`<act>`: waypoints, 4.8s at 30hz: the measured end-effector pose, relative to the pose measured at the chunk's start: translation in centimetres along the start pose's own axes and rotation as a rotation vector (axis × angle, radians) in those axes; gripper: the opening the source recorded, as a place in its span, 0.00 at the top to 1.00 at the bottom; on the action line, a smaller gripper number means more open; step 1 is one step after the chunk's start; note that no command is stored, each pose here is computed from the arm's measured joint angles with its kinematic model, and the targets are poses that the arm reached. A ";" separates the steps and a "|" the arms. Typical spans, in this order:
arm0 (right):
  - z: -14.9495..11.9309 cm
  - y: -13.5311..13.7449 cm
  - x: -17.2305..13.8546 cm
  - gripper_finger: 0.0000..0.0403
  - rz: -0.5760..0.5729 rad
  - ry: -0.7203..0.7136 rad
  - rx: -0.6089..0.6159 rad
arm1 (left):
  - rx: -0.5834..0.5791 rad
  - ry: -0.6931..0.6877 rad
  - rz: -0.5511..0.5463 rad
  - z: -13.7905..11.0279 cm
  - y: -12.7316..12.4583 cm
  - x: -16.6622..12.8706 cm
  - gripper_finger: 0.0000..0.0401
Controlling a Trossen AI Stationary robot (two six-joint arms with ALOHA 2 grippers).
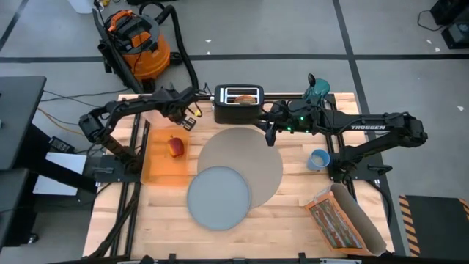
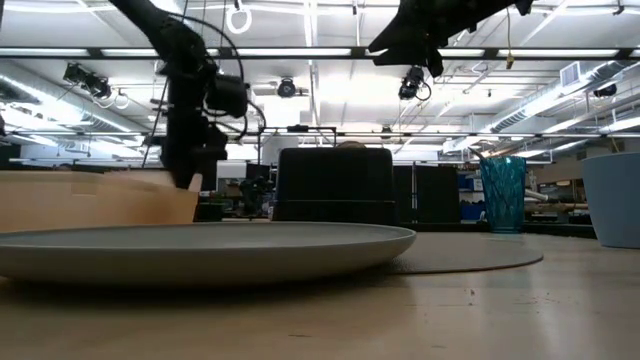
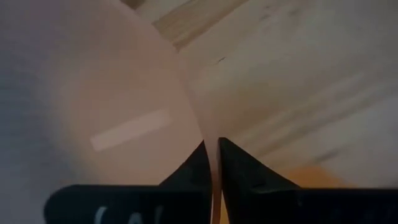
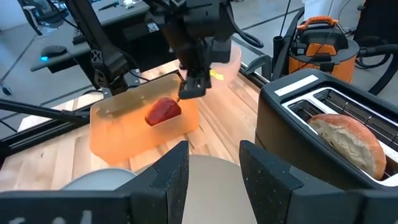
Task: Arrange a breakfast setting
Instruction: Put the orange bowl in the center of the gray table mat, then put the red apple to the top left of the orange bowl on the gray table mat
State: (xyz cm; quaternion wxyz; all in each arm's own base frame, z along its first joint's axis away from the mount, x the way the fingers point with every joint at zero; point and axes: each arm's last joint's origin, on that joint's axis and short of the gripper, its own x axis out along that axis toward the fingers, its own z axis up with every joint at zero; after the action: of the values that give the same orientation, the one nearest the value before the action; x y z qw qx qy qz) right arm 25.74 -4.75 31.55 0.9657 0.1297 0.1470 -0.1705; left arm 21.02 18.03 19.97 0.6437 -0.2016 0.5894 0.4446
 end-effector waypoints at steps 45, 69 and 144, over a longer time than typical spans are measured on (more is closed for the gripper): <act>-2.2 2.1 -4.3 0.63 -0.046 0.459 -0.130 | 1.440 -0.493 -0.368 -3.9 -26.4 -8.6 0.95; -2.4 2.5 -4.4 0.63 -0.023 0.459 -0.196 | 1.403 -0.408 -0.363 -6.0 -28.0 -7.5 0.95; 4.7 0.1 -5.0 0.43 -0.096 0.164 -0.182 | 0.595 -0.232 -0.397 -3.3 -8.5 -17.9 0.49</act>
State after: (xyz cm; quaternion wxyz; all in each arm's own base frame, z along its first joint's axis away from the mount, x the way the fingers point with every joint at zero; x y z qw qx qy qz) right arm 22.41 -4.65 37.51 0.9488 0.0477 0.2466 -0.1913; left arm 27.57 4.98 33.77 0.8101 -0.0646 0.5655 0.1404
